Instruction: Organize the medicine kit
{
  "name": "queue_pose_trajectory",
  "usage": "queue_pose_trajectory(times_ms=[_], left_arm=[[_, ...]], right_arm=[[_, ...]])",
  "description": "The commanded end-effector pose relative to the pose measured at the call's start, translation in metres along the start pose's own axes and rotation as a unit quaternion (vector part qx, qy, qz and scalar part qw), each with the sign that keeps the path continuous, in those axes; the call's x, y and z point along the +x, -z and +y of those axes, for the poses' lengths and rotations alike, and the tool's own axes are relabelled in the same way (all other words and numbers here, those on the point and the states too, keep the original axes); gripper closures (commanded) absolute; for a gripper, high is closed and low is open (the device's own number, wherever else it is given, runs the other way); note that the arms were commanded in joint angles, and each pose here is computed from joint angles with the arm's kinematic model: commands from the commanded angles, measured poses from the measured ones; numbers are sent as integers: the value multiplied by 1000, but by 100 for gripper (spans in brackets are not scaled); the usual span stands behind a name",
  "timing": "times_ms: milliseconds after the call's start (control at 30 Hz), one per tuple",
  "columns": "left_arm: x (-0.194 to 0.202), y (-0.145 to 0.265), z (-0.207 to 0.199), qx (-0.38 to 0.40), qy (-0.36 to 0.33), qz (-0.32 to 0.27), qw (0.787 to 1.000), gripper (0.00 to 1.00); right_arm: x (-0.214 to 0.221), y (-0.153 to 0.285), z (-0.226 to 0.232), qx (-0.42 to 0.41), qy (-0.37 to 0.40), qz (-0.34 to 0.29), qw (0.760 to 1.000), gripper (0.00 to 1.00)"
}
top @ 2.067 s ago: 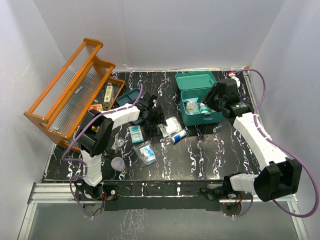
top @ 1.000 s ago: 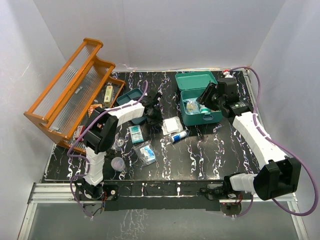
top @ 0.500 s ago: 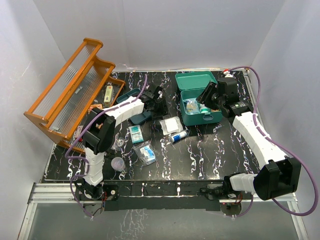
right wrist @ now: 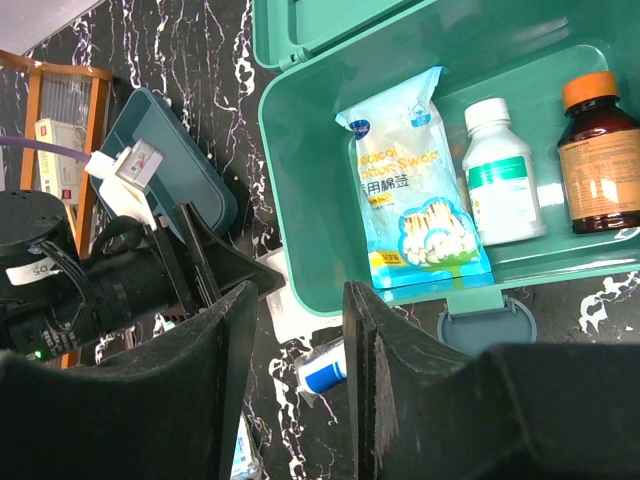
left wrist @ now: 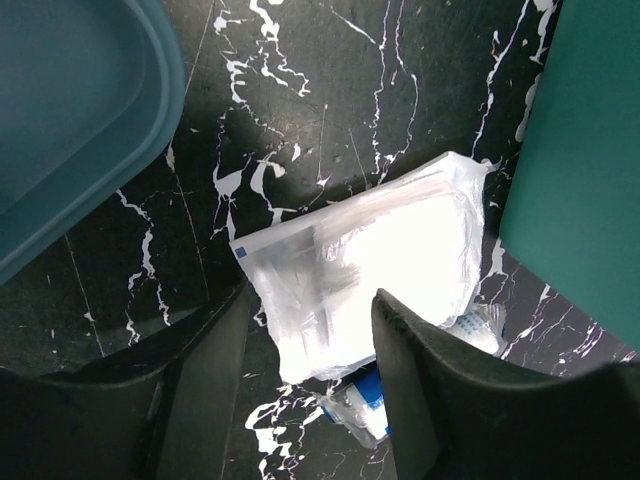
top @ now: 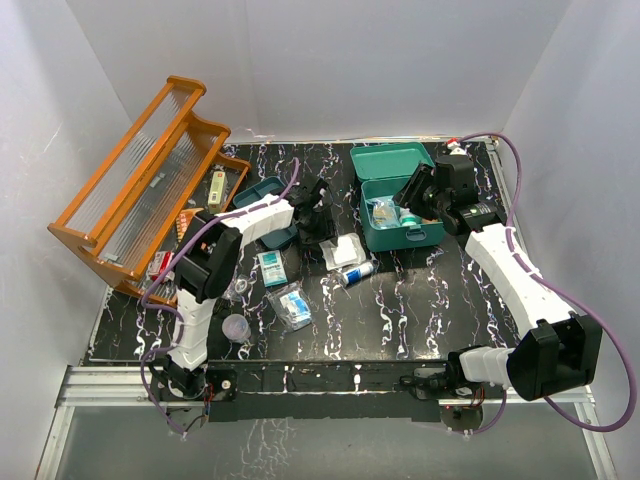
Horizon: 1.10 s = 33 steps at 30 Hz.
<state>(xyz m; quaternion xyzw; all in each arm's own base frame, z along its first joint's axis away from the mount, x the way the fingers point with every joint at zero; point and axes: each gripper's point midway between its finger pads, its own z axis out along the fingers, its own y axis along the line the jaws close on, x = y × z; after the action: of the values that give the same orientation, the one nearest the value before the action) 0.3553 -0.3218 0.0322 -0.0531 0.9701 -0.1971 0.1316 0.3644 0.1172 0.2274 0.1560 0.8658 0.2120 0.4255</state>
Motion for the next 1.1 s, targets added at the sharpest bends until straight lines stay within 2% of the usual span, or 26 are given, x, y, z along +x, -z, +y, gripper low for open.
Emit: queue_pose_trajectory(times_ms=[0, 133, 267, 400, 567, 700, 833, 1067], left_arm=[[-3, 8, -7, 1, 2, 0, 1000, 52], [-4, 5, -6, -4, 3, 1, 1000, 64], [-4, 3, -6, -6, 4, 3, 1000, 70], [-5, 3, -5, -11, 3, 0, 1000, 69], [-3, 0, -2, -17, 4, 6, 1000, 61], [-3, -4, 1, -33, 3, 8, 999, 61], [-1, -8, 8, -68, -18, 8, 997, 69], [-2, -10, 12, -76, -33, 4, 997, 93]], right_arm=[[-16, 1, 4, -6, 3, -31, 1000, 63], [-16, 2, 4, -6, 6, -32, 999, 63], [-16, 3, 5, -8, 6, -32, 999, 63], [-17, 2, 5, -8, 7, -33, 999, 63], [-17, 3, 6, -9, 6, -33, 999, 63], [-16, 3, 6, -10, 5, -32, 999, 63], [-17, 2, 7, -12, 5, -31, 999, 63], [-17, 3, 9, -14, 6, -32, 999, 64]])
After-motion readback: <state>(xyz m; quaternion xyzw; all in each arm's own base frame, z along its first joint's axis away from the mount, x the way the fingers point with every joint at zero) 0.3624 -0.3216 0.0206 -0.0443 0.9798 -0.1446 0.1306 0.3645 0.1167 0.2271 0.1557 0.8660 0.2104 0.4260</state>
